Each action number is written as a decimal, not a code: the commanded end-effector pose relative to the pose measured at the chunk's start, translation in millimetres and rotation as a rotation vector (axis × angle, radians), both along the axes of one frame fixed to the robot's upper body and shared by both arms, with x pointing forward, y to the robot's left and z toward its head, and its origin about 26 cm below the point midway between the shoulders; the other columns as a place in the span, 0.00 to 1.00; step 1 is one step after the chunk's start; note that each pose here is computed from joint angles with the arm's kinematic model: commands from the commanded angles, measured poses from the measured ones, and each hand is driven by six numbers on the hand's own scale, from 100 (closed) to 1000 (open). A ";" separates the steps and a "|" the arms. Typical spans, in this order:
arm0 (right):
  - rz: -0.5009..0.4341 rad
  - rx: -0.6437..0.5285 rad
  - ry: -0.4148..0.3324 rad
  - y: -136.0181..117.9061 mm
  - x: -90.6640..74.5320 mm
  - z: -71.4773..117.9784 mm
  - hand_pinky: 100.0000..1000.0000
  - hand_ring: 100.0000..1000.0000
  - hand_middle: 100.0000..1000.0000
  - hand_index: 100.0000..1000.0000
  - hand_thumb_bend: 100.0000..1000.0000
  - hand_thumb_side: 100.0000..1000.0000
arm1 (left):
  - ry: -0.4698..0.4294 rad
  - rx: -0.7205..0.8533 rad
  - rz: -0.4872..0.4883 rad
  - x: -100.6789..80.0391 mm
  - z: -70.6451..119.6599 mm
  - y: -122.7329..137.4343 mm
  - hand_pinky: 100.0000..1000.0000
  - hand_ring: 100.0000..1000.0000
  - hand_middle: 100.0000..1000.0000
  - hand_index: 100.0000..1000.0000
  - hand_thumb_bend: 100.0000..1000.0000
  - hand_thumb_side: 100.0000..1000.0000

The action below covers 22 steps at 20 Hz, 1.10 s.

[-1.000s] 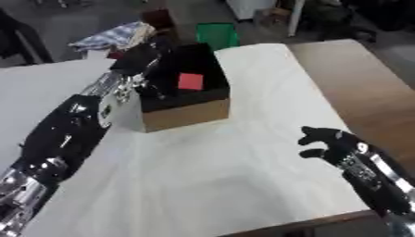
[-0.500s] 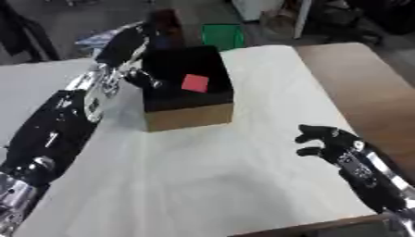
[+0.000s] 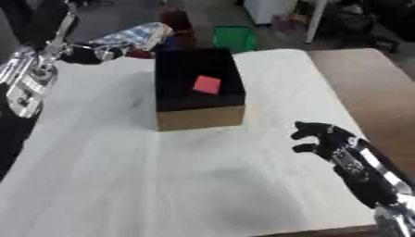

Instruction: Pick up objects on the table and place them in the box.

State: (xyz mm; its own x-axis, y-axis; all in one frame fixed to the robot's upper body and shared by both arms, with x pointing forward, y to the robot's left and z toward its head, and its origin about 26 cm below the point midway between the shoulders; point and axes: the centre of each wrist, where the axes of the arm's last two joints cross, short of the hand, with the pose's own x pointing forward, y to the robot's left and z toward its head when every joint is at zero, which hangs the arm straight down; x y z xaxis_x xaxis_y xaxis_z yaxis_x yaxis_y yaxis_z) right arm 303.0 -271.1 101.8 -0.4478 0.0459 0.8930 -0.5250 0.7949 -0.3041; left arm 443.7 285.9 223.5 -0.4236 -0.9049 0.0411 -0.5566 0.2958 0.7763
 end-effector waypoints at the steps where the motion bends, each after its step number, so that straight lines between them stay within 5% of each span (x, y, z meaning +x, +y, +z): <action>1: -0.015 -0.011 -0.029 -5.5 -0.3 8.8 0.75 1.00 0.68 0.81 0.00 0.73 | -0.066 -0.015 0.005 -18.0 19.2 17.3 0.64 0.66 0.60 0.75 0.76 0.00; 14: -0.037 0.006 -0.038 -7.4 -1.0 10.5 0.75 1.00 0.68 0.81 0.00 0.73 | 0.152 -0.185 -0.003 -88.9 -24.5 28.7 0.61 0.64 0.58 0.74 0.78 0.00; 22: -0.050 0.014 -0.030 -8.2 -1.7 8.0 0.75 1.00 0.68 0.81 0.00 0.73 | 0.290 -0.268 -0.045 -108.0 -36.7 39.0 0.62 0.65 0.59 0.74 0.79 0.00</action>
